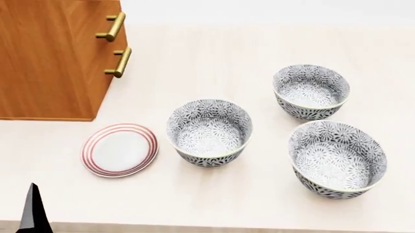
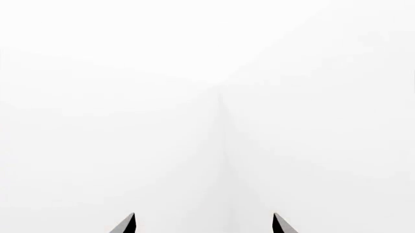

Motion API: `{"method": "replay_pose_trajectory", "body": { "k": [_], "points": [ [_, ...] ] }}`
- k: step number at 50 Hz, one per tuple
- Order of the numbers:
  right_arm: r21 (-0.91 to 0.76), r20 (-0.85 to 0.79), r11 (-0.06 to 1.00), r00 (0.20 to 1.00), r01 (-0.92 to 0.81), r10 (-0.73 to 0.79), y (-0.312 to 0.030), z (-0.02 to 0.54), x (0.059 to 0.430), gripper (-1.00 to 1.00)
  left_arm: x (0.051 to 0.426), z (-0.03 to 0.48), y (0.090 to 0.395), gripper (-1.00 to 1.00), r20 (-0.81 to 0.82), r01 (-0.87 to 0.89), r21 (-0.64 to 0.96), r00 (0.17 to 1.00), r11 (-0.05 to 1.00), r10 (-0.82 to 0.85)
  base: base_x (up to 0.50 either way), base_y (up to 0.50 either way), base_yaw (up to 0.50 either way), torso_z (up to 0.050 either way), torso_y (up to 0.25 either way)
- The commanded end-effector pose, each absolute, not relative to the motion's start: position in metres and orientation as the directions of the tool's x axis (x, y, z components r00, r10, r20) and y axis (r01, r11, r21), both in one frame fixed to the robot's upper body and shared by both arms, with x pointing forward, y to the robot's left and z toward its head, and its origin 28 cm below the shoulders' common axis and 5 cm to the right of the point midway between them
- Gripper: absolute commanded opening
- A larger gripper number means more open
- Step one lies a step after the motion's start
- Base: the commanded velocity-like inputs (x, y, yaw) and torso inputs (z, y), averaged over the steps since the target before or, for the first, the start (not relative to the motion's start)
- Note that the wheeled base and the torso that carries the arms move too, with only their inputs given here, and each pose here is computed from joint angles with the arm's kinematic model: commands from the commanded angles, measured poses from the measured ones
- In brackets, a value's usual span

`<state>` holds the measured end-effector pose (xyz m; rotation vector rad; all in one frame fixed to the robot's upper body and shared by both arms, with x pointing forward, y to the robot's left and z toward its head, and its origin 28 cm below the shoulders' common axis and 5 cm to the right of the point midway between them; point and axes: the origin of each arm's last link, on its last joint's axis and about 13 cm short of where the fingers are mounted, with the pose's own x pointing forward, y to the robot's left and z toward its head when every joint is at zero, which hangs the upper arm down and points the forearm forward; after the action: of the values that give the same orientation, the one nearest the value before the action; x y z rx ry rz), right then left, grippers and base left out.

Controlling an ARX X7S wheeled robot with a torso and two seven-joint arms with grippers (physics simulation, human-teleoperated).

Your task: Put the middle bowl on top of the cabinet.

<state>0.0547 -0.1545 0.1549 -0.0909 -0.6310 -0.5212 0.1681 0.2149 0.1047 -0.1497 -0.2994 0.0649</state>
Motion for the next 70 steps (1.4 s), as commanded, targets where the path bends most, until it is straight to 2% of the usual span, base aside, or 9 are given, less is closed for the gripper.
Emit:
{"method": "replay_pose_trajectory", "body": {
  "k": [1,6,15,30,42,52,70],
  "points": [
    [0.082,0.594,0.863,0.671,0.498,-0.444,-0.155,0.156,0.053,1.0,0.162,0.117,0.217,1.0,0.317,-0.04,-0.182,0.943,0.982,0.097,0.0,0.5,0.0,0.0,0.0],
    [0.084,0.594,0.86,0.668,0.503,-0.449,-0.156,0.156,0.054,1.0,0.155,0.13,0.213,1.0,0.381,-0.031,-0.137,0.921,0.99,0.082,0.0,0.1,0.0,0.0,0.0],
    [0.077,0.595,0.852,0.662,0.518,-0.456,-0.157,0.156,0.055,1.0,0.154,0.13,0.214,1.0,0.362,-0.007,-0.186,0.929,0.982,0.076,0.0,0.01,0.0,0.0,0.0],
    [0.127,0.579,0.86,0.667,0.494,-0.469,-0.158,0.156,0.054,1.0,0.156,0.125,0.213,1.0,0.341,-0.009,-0.18,0.937,0.984,0.071,0.01,0.13,0.0,0.0,0.0],
    [0.112,0.571,0.851,0.667,0.513,-0.478,-0.159,0.154,0.054,1.0,0.155,0.127,0.213,1.0,0.347,-0.002,-0.18,0.936,0.984,0.066,0.5,0.0,0.0,0.0,0.0],
    [0.119,0.576,0.851,0.663,0.511,-0.479,-0.159,0.156,0.052,1.0,0.156,0.126,0.214,1.0,0.342,-0.01,-0.183,0.937,0.983,0.073,0.02,0.0,0.0,0.0,0.0],
    [0.107,0.582,0.841,0.652,0.531,-0.486,-0.16,0.155,0.052,1.0,0.156,0.127,0.214,1.0,0.332,-0.01,-0.192,0.94,0.981,0.075,0.47,0.0,0.0,0.0,0.0]
  ]
}}
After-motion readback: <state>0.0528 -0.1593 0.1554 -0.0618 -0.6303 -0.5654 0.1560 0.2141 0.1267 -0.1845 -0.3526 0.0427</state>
